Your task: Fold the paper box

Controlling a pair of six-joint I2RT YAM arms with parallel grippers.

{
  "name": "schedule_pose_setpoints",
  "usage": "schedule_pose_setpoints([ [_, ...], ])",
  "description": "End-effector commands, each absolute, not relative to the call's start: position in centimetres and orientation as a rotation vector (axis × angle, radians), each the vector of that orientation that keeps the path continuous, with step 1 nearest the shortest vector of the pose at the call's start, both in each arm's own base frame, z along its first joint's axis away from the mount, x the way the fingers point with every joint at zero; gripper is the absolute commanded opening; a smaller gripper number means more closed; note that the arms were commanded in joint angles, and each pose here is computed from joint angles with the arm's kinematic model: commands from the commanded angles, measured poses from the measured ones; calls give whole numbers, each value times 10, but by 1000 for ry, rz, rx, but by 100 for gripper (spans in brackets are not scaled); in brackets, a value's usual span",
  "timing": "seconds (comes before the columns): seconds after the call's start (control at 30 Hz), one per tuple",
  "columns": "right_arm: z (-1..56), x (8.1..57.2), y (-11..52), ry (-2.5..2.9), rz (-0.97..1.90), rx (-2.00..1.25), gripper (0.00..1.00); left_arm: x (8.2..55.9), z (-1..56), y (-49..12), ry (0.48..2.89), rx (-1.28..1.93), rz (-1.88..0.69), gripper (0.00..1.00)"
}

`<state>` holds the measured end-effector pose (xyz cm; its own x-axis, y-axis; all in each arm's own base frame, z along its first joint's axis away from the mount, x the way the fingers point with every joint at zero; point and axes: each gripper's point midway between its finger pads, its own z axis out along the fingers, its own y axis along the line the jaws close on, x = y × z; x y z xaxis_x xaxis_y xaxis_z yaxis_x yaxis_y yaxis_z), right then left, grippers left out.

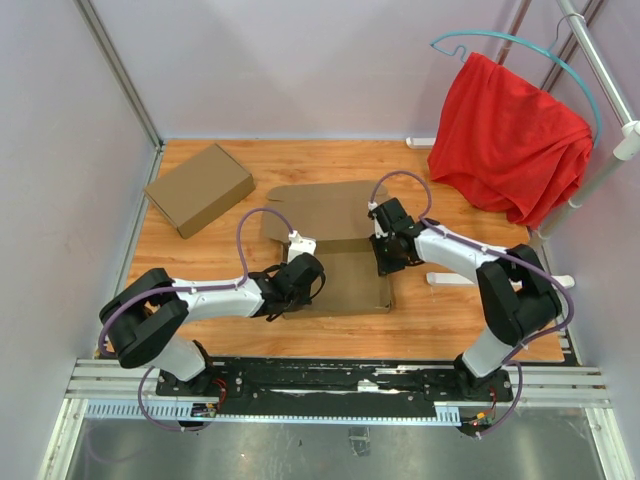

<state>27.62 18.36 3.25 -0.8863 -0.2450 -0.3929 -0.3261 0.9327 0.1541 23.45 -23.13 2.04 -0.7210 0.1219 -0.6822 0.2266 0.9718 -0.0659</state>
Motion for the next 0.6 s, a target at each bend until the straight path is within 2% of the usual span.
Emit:
schedule_pose_setpoints([
  [0.0, 19, 275, 160, 2765, 9, -454, 12, 230, 22, -233, 2388, 242, -227, 13],
  [0.17, 16, 281, 142, 2740, -298, -454, 4, 234, 26, -231, 2384, 251, -192, 13],
  [0.57, 2, 288, 122, 2682, -592, -424, 3, 239, 66, -236, 2351, 241, -221, 13],
])
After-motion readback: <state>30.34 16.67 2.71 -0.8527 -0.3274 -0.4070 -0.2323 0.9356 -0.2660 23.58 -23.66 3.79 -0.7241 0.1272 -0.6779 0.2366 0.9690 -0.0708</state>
